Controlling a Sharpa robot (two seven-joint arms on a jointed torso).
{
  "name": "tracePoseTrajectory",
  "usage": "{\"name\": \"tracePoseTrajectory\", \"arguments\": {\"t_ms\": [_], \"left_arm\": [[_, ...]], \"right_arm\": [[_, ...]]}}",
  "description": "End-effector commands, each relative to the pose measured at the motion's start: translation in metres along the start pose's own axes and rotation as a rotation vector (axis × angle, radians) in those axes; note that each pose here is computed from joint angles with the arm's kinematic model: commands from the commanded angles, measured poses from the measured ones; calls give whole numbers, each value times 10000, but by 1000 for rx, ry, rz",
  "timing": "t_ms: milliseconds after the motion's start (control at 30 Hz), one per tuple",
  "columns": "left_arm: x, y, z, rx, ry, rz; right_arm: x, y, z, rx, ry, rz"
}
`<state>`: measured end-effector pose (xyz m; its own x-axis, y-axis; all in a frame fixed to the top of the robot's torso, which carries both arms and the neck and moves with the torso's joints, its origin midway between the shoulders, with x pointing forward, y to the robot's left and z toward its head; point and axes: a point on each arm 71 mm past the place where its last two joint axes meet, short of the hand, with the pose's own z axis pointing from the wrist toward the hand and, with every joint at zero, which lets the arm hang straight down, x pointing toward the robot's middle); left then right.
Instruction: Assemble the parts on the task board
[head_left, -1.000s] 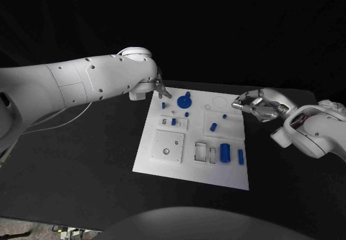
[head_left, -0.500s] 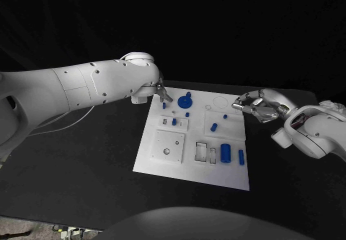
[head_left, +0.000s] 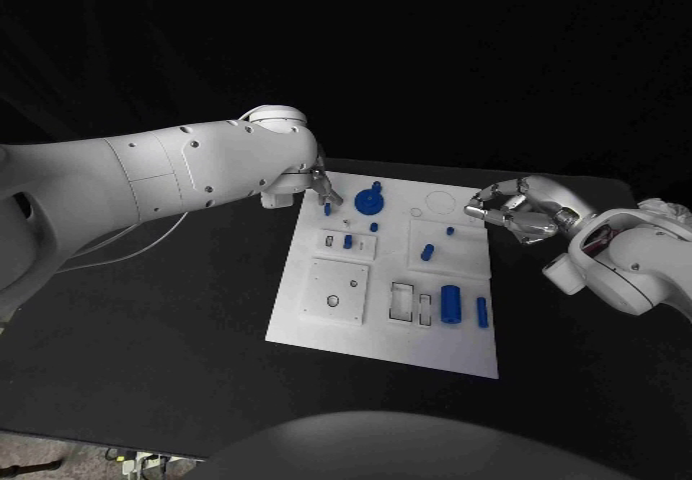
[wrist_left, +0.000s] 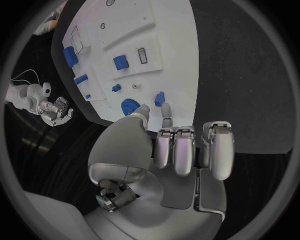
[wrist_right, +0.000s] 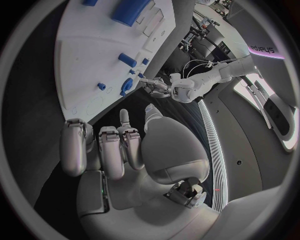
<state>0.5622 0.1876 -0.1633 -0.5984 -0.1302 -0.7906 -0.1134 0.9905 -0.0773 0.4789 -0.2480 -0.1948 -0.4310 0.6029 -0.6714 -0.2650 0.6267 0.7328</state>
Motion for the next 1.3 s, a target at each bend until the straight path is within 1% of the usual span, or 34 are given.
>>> {"name": "tracePoseTrajectory", "arguments": {"t_ms": [33, 300, 600, 1300], "left_arm": [[31, 35, 7, -60, 23, 11], [68, 40, 24, -61, 29, 8], [81, 40, 34, -54, 29, 1], [79, 3, 43, 8, 6, -27]], "right_arm": [[17, -1, 0, 1, 19, 2], [15, -4, -2, 3, 20, 2], [16, -6, -2, 5, 21, 1], [9, -21, -3, 13, 22, 0]]}}
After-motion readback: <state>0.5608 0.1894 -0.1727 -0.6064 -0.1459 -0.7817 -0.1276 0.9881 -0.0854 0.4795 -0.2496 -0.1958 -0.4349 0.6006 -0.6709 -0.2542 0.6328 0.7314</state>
